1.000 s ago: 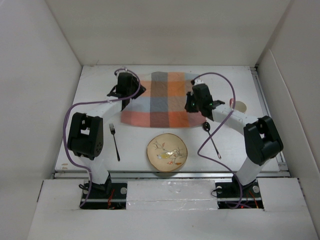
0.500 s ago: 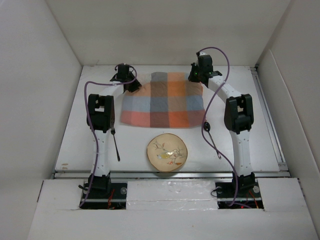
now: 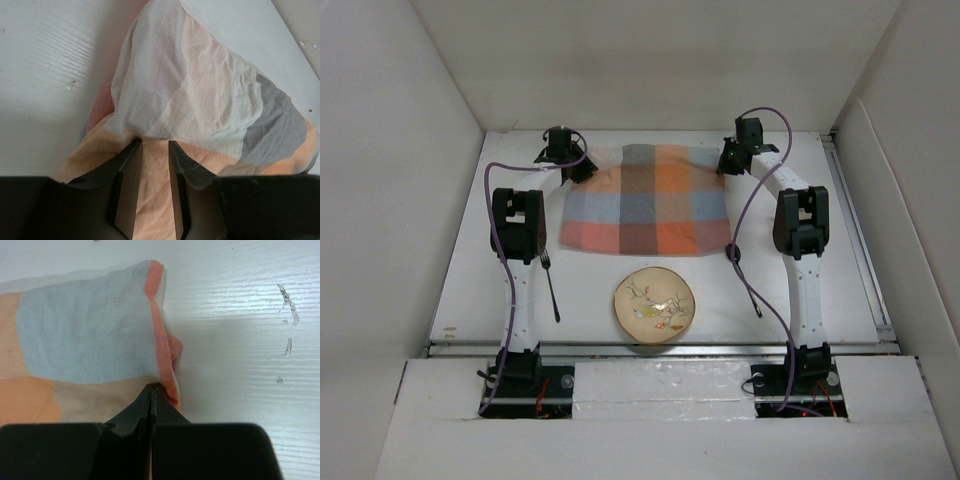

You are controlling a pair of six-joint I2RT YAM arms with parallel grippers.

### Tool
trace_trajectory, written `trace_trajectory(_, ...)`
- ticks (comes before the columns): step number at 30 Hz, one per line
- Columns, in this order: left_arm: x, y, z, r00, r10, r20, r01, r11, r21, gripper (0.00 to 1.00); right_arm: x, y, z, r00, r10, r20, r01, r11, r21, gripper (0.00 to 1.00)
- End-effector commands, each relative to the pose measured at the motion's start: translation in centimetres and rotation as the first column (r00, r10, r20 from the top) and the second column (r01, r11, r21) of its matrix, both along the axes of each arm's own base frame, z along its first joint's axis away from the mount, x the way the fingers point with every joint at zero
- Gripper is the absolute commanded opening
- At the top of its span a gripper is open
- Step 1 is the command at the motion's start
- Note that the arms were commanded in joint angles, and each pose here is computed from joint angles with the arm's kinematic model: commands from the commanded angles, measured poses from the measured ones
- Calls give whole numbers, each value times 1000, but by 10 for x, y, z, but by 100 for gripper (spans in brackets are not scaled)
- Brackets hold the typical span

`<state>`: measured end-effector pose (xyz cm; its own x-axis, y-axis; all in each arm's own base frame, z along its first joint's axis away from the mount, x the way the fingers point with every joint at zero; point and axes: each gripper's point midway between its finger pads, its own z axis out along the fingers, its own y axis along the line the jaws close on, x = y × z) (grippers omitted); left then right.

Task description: Set the dinner table for one person

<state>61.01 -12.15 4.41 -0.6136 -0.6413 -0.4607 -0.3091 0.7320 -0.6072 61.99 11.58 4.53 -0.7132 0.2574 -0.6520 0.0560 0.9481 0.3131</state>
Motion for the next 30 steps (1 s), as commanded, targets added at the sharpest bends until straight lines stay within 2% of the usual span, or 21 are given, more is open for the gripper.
trace_trajectory(1,4,5,48,995,16,98,-16,1000,3,26,6,2,24,999,11,51,-13,1000,29,0)
trace_trajectory(4,1,5,72,990,12,138,-12,1000,-3,26,5,12,49,993,56,107,-63,996,67,0)
trace_trajectory(7,-2,0,122,966,7,259,5,999,-45,26,0,15,97,977,76,200,-93,992,81,0)
trace_trajectory(8,-4,0,164,936,12,353,10,998,-59,26,-4,15,133,961,86,262,-110,991,76,0)
trace_trajectory(10,-14,-4,195,907,13,421,18,997,-69,26,-17,22,156,947,115,299,-140,988,66,0)
trace_trajectory(11,-25,-8,246,851,8,525,35,997,-72,26,-25,26,170,937,128,324,-156,986,60,0)
trace_trajectory(12,-32,-11,259,833,1,554,42,997,-65,26,-37,27,216,902,132,411,-172,983,63,0)
trace_trajectory(14,-56,-23,312,768,-26,640,56,998,-28,26,-66,39,216,895,172,412,-219,973,71,0)
trace_trajectory(15,-65,-29,323,752,-39,658,65,998,-15,22,-90,43,261,849,183,496,-250,966,71,0)
trace_trajectory(16,-76,-35,335,739,-45,673,70,998,-10,17,-113,46,228,875,199,441,-260,962,82,0)
trace_trajectory(17,-100,-52,358,705,-69,706,105,994,-7,10,-133,57,227,870,206,448,-278,955,100,0)
trace_trajectory(18,-114,-60,347,717,-92,691,121,993,6,0,-149,62,232,853,207,479,-294,949,112,0)
trace_trajectory(19,-126,-65,348,715,-97,692,126,992,9,0,-179,63,259,813,204,545,-316,941,120,0)
trace_trajectory(20,-153,-68,365,685,-98,722,139,990,2,0,-207,65,210,861,208,464,-312,937,158,0)
trace_trajectory(21,-171,-82,335,719,-131,682,170,985,10,0,-228,74,203,857,219,466,-332,927,173,0)
trace_trajectory(22,-197,-79,351,694,-111,712,164,986,-6,0,-255,74,216,834,220,507,-354,916,186,0)
trace_trajectory(23,-210,-82,341,702,-122,702,179,984,-9,0,-282,75,173,874,233,427,-350,911,218,0)
trace_trajectory(24,-222,-80,304,744,-146,652,196,981,-4,0,-302,81,162,876,258,407,-371,899,231,10)
trace_trajectory(26,-255,-75,303,738,-156,657,237,971,-36,0,-335,78,158,878,253,407,-377,888,262,23)
trace_trajectory(27,-265,-72,273,772,-176,610,239,971,-23,0,-356,72,124,910,278,308,-362,895,262,32)
trace_trajectory(30,-315,-54,250,782,-256,568,277,960,52,0,-400,62,100,917,317,242,-378,885,273,49)
